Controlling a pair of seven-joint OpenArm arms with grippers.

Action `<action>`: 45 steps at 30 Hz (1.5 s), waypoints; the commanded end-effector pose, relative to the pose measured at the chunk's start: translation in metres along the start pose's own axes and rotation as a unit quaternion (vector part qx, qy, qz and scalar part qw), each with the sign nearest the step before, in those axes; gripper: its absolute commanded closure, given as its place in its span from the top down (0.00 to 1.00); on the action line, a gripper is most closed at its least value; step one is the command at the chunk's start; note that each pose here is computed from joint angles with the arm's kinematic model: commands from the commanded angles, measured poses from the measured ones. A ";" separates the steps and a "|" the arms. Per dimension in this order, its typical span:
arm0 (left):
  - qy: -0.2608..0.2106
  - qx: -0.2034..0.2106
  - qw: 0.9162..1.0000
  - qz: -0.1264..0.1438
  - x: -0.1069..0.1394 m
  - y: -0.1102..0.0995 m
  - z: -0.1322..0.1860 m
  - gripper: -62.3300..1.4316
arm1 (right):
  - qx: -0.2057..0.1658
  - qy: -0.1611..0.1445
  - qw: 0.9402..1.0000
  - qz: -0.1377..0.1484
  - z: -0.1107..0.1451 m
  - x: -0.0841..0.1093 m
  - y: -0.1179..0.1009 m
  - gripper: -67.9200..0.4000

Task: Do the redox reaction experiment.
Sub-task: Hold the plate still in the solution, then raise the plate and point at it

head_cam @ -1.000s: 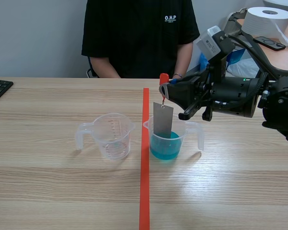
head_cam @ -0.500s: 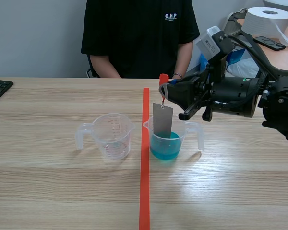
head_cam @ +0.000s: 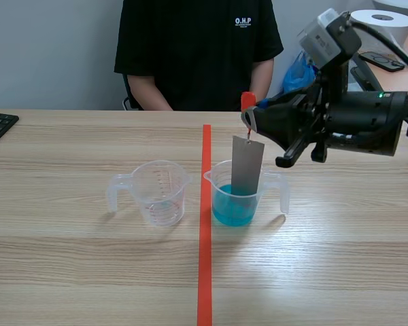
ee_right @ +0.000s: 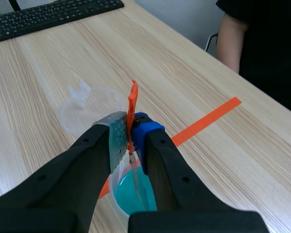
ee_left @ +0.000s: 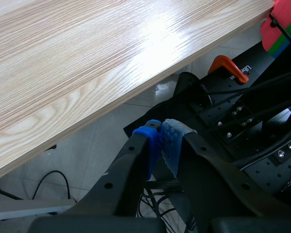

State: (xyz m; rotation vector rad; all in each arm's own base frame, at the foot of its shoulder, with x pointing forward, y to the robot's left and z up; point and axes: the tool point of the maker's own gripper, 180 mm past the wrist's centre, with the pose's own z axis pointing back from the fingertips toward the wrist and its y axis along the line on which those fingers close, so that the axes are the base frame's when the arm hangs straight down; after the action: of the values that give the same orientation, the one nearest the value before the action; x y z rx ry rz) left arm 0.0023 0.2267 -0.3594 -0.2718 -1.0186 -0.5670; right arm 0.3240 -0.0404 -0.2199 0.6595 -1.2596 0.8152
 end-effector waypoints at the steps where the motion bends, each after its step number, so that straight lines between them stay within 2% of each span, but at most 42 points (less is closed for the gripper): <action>1: -0.008 0.001 1.000 0.000 0.004 0.001 0.000 0.09 | -0.001 -0.021 1.000 0.013 0.005 0.020 -0.004 0.03; 13: -0.008 0.001 1.000 0.001 0.004 0.001 0.000 0.09 | 0.000 -0.049 0.998 0.039 0.018 0.070 0.002 0.03; 24: -0.008 0.001 1.000 0.001 0.004 0.001 0.000 0.09 | 0.008 -0.072 0.996 0.060 0.029 0.103 0.013 0.03; 29: -0.008 0.001 1.000 0.000 0.004 0.001 0.000 0.09 | 0.009 -0.078 0.995 0.069 0.032 0.112 0.017 0.03; 42: -0.009 0.001 1.000 0.000 0.004 0.001 0.000 0.09 | 0.009 -0.079 0.994 0.068 0.032 0.112 0.017 0.03; 45: -0.018 0.000 1.000 -0.009 0.008 0.007 -0.002 0.09 | 0.009 -0.079 0.994 0.068 0.032 0.112 0.017 0.03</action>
State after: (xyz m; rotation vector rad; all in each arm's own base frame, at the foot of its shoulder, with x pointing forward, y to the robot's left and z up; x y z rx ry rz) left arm 0.0029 0.2272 -0.3589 -0.2728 -1.0197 -0.5717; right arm 0.3025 -0.0355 -0.1154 0.6669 -1.4201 0.8991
